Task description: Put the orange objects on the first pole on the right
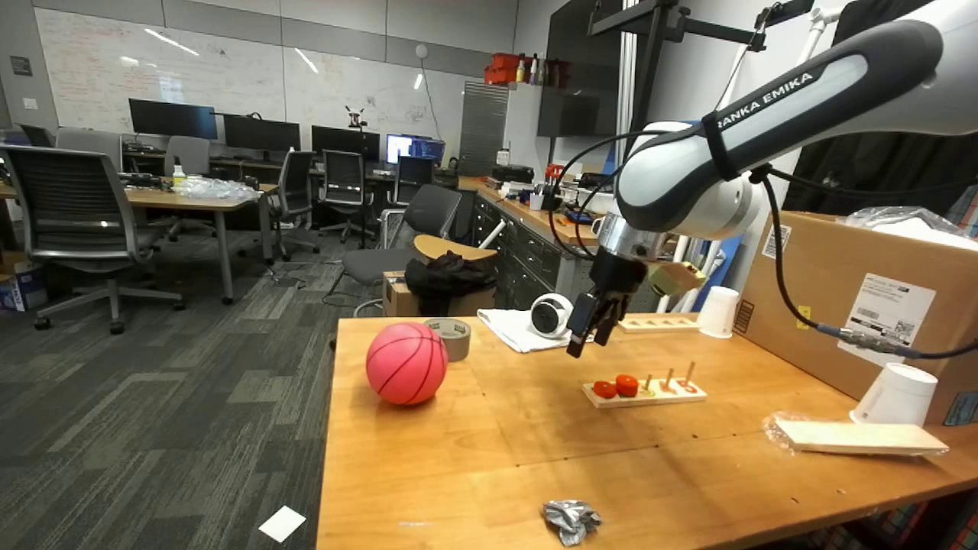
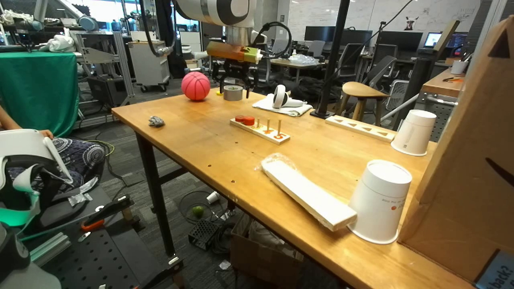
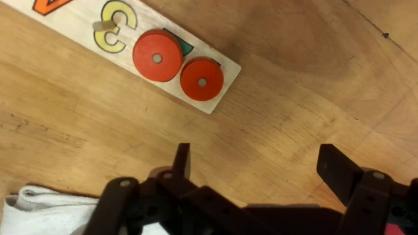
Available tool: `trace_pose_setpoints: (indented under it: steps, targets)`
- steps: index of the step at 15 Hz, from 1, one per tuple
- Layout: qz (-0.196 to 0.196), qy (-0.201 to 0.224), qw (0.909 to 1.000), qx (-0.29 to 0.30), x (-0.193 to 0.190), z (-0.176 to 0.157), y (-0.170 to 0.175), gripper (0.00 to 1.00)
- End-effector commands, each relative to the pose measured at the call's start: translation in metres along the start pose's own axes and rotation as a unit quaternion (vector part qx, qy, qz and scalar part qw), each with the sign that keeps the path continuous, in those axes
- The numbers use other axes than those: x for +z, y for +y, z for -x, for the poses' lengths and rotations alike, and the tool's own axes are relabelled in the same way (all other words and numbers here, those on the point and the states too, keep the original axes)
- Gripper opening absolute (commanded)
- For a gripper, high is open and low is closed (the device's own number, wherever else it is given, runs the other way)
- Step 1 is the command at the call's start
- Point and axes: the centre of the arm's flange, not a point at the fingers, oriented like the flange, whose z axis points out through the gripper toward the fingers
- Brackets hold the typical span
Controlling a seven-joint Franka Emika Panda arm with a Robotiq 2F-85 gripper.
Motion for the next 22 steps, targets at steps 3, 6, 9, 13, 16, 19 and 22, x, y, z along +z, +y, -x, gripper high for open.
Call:
trace_pose_setpoints:
  steps: [3,6,9,13,16,19,22]
  targets:
    - [-0.027,-0.009,0.9878,-0.153,-0.009,-0.009,0.023,1.0]
    - [-0.023,-0.007,0.9717,-0.235,-0.009,0.001,0.023,1.0]
    - [-0.019,-0.014,0.9488,-0.315,-0.012,0.01,0.02,1.0]
    - [-0.023,-0.058,0.9112,-0.407,-0.008,0.021,0.023,1.0]
    - [-0.014,-0.087,0.8925,-0.442,-0.002,0.03,0.032,1.0]
    - [0.011,-0.096,0.8854,-0.455,0.001,0.036,0.038,1.0]
    - [0.021,-0.098,0.8855,-0.454,0.007,0.04,0.038,1.0]
